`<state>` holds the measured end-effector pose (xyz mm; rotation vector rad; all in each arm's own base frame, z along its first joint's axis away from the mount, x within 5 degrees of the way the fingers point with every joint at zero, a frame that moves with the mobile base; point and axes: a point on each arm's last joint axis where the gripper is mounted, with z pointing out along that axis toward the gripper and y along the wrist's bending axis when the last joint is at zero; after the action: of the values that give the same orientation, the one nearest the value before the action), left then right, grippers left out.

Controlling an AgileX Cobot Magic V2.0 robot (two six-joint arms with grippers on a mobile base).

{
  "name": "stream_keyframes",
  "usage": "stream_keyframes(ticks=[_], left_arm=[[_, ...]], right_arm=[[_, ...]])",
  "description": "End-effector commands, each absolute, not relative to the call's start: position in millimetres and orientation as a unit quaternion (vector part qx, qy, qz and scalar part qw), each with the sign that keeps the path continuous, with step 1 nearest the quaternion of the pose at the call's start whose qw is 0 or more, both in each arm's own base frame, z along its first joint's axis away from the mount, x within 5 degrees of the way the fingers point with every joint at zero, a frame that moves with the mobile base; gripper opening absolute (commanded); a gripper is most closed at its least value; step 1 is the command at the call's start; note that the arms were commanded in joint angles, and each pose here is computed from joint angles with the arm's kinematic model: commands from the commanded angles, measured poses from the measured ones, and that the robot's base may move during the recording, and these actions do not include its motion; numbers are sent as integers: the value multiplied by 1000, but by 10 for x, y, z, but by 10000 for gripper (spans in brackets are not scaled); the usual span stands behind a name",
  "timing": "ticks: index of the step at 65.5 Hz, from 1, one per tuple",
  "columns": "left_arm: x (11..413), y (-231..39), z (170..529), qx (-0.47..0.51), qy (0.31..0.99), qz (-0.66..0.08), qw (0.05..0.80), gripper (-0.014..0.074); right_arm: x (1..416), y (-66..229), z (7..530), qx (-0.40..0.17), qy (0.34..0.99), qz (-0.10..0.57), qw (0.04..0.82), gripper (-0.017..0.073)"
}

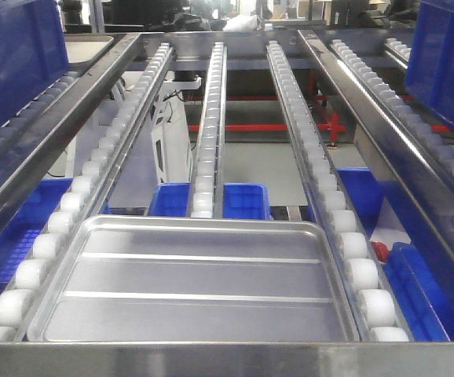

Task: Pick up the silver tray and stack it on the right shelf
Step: 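Lower both grippers toward the side edges of the silver tray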

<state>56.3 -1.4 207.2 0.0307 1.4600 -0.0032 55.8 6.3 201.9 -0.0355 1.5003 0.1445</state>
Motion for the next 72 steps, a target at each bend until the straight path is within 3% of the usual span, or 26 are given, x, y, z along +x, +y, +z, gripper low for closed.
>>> stream_keyframes(ticks=[1,40,52,65,72], left_arm=[[554,-16,2074,13,638,-4,770,-91],[555,-16,2070,14,644,-2,765,-91],[525,-10,2388,-6,640,-22,768,-91],[668,-24,2897,-19,730,-40,682,-91],[880,-79,2995,-44,808,-85,582,-90]], right_arm=[[536,72,2131,-24,641,66,765,49],[532,74,2151,-26,632,68,772,49],[515,68,2387,-4,629,91,772,49],[737,72,2785,8,717,79,693,49],[964,110,2851,16,794,79,603,49]])
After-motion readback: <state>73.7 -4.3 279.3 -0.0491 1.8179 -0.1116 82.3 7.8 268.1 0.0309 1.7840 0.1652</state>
